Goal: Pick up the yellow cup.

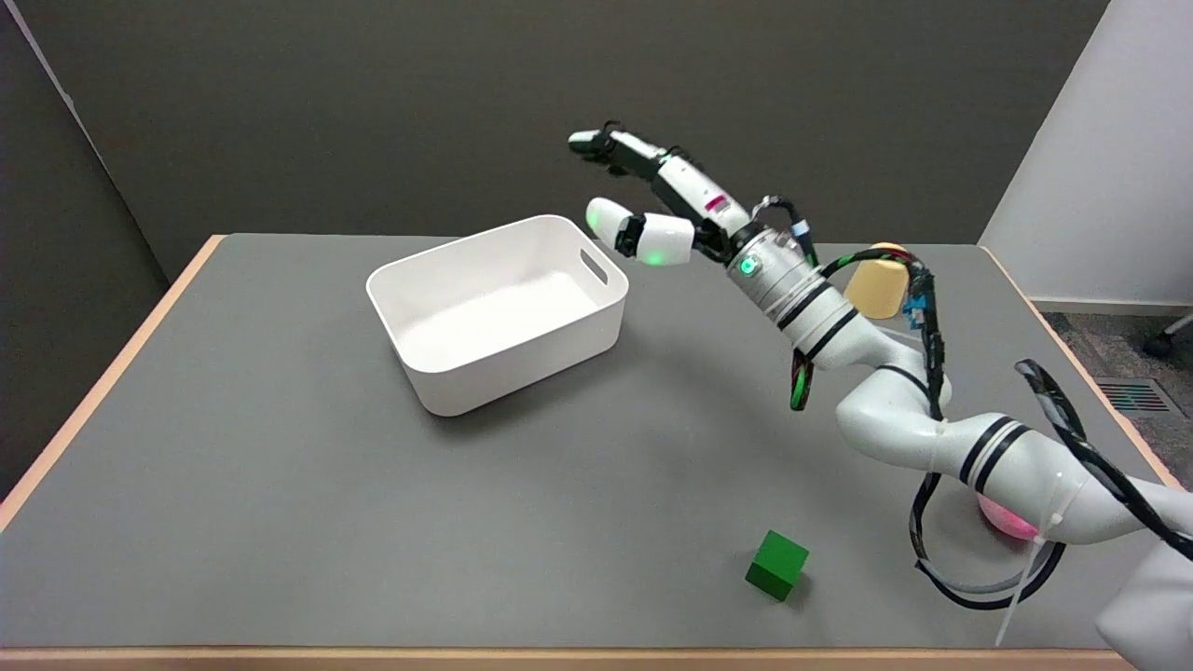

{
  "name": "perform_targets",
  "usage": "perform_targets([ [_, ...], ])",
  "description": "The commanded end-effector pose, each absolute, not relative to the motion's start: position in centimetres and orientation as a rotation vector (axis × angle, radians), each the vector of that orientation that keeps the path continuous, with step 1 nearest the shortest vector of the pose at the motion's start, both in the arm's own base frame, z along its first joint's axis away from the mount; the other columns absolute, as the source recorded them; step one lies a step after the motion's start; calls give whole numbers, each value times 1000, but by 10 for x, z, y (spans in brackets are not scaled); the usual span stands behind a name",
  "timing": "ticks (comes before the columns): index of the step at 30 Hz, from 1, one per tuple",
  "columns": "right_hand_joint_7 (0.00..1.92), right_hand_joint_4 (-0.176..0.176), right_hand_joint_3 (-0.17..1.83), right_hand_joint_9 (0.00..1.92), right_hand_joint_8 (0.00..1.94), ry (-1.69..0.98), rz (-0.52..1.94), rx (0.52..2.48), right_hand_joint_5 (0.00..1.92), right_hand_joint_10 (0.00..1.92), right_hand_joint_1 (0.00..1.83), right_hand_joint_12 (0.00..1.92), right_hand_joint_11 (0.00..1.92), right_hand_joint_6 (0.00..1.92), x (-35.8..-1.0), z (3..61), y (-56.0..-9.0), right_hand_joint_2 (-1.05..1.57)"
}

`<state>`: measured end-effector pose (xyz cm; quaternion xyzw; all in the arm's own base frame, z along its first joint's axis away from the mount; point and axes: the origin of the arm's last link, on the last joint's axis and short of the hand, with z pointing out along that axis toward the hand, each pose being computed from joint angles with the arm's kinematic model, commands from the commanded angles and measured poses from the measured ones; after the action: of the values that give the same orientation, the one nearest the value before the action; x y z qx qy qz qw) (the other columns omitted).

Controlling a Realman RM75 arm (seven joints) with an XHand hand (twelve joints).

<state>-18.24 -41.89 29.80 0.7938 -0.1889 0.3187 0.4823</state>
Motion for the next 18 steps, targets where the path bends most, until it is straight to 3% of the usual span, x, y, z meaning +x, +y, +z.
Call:
perform_targets([
  [1,231,33,1009,82,317,340,307,1586,163,581,384,1003,-1,424,-123,380,-436,697],
  [8,221,34,1007,79,317,389,104,1405,150,592,395,999,-1,416,-118,423,-441,683],
  [18,215,36,1005,81,318,270,41,1186,142,596,391,991,-1,412,-142,499,-422,674],
])
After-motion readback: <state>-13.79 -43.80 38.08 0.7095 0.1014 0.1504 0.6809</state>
